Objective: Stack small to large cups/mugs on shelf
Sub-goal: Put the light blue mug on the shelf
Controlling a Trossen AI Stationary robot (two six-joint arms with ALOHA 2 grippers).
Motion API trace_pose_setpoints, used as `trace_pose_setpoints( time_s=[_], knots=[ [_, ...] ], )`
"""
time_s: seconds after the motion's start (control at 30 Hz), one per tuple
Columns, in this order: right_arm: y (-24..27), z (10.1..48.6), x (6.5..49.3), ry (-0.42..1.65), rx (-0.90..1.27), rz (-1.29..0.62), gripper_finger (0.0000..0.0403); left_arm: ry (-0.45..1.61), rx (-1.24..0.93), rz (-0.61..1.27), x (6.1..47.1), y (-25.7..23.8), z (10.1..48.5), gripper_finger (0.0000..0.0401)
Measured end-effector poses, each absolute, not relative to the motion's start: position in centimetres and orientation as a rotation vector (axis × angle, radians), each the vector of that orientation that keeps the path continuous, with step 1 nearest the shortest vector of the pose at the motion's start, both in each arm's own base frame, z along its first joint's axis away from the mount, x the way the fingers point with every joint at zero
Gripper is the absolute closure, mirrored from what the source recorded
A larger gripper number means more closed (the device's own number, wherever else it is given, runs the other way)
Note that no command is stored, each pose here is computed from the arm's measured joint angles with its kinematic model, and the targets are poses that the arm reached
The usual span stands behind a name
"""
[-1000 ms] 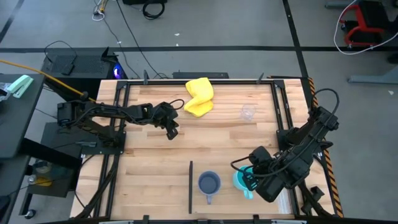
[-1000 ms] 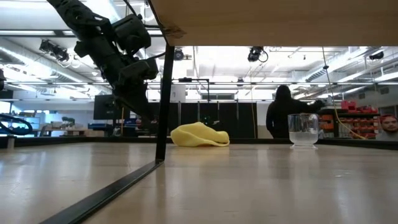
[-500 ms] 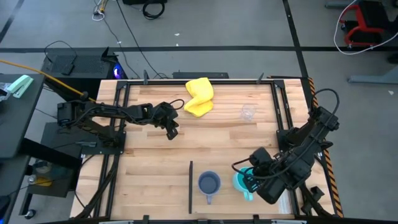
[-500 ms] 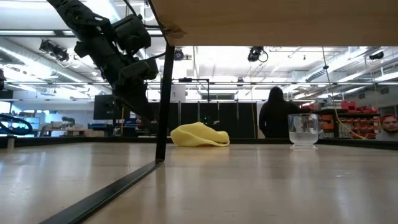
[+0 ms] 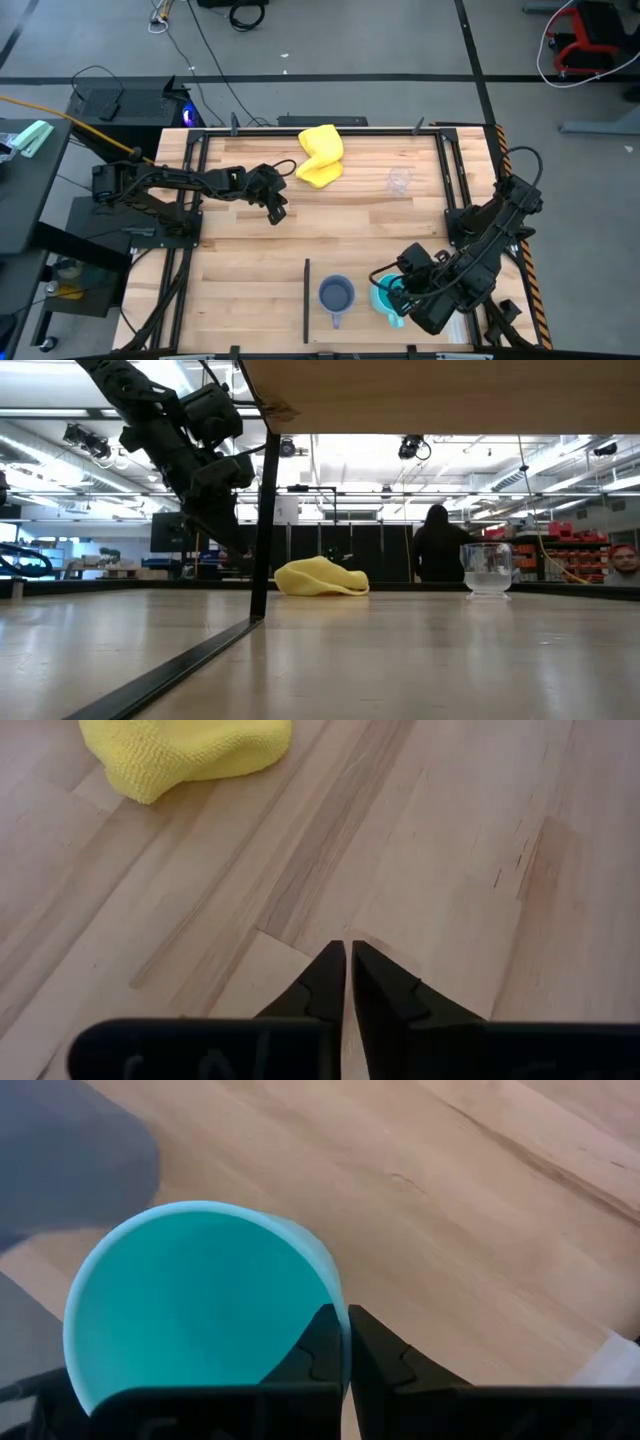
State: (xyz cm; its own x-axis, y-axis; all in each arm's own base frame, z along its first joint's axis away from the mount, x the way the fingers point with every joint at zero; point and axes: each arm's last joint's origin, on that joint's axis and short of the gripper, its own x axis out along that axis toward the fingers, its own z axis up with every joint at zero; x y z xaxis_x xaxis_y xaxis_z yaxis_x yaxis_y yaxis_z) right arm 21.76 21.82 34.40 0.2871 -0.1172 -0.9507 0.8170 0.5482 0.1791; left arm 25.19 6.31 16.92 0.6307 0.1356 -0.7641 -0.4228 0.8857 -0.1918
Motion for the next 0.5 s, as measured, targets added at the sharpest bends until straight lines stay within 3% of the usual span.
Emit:
trace_pose_setpoints(
  time_s=[0.3,0.5],
  knots=[
    [21.99,34.21,22.11,1.121,0.772,-0.697,0.0393,0.832,-0.374,0.328,25.18,6.31,16.92,0.0394],
    [22.03,34.23,22.14,1.124,0.776,-0.691,0.0366,0.832,-0.374,0.329,25.18,6.32,16.92,0.0379]
  ],
)
